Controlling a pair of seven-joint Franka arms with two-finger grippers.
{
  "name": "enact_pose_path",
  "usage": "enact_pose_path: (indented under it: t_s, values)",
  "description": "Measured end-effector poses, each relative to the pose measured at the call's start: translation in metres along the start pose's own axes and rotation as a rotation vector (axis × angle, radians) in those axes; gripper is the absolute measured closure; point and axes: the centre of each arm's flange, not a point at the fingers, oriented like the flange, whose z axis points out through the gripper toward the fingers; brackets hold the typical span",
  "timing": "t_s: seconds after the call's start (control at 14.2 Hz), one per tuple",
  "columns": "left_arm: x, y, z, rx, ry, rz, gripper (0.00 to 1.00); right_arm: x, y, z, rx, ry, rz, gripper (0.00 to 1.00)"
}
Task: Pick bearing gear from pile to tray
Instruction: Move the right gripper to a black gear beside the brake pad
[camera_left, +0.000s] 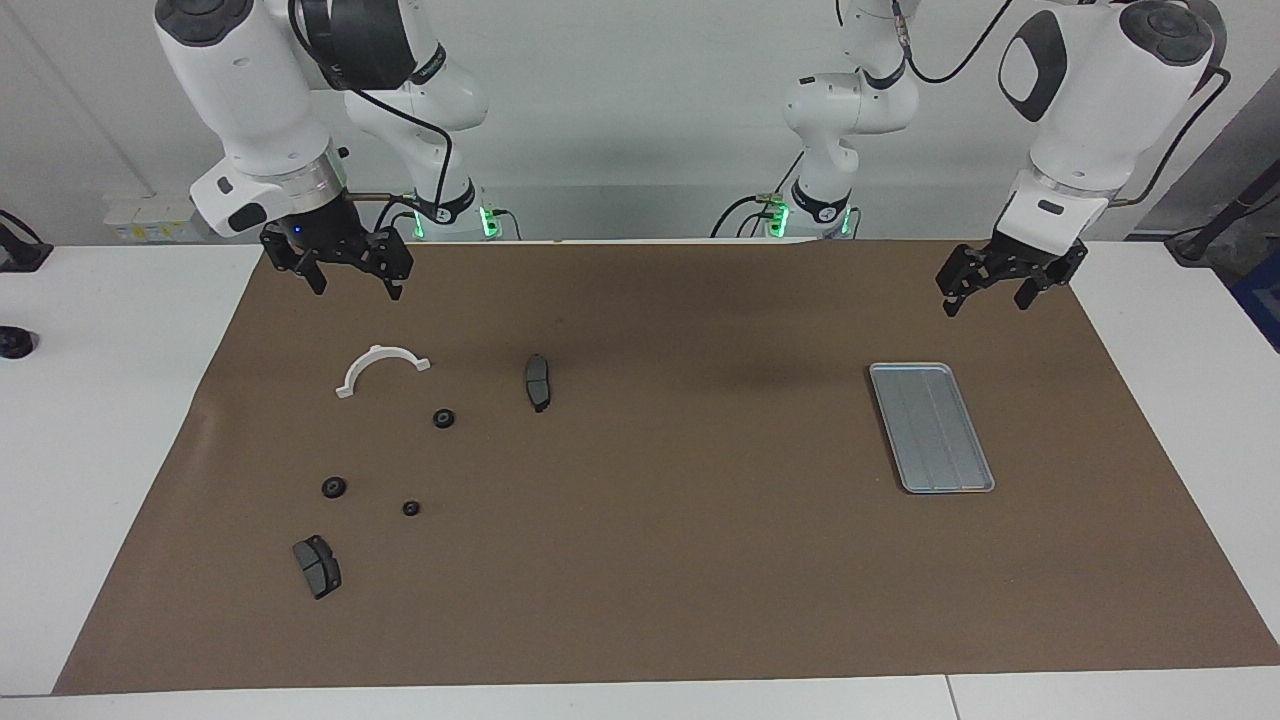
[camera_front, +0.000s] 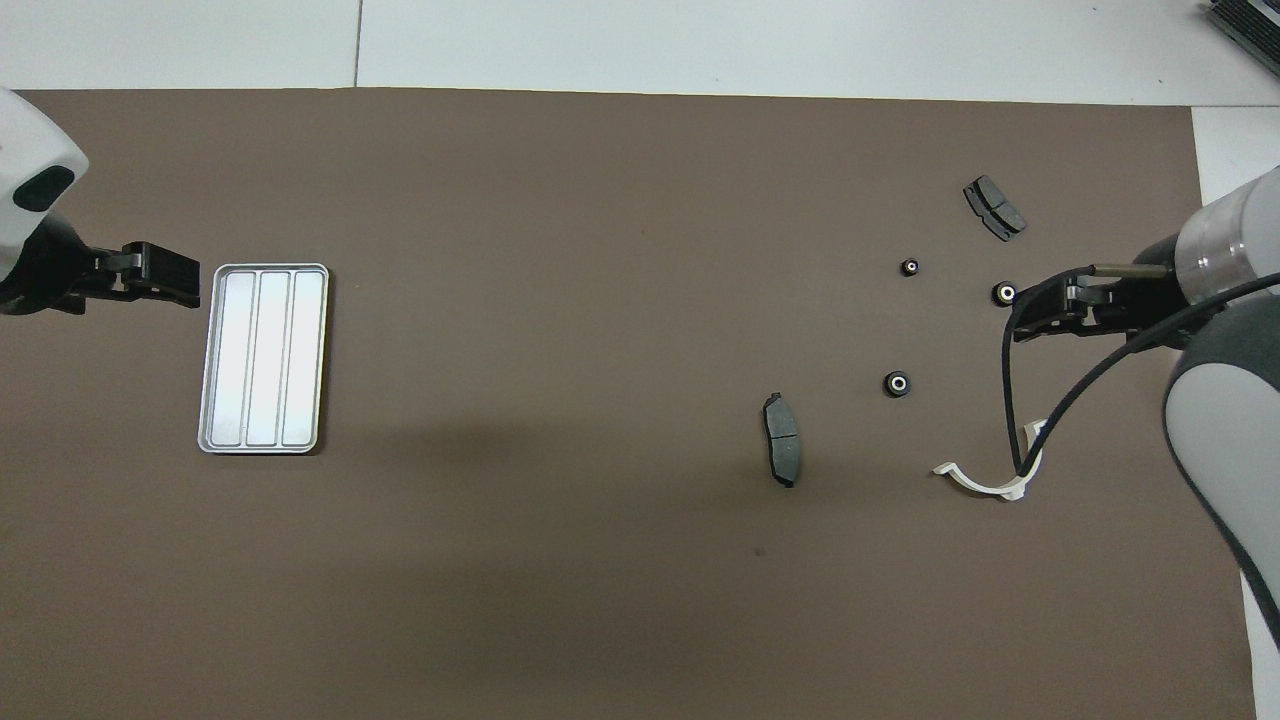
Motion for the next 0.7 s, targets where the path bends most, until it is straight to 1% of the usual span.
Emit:
enact_pose_path:
  t_s: [0.56,0.7]
  values:
    - [0.000,0.000,0.000,0.000,0.000,0.000,0.00,0.000,0.000,0.001,0.000,0.001,-0.001,0.00]
    - [0.000,0.000,0.000,0.000,0.000,0.000,0.00,0.003,-0.001,0.010,0.007,0.035,0.000,0.00]
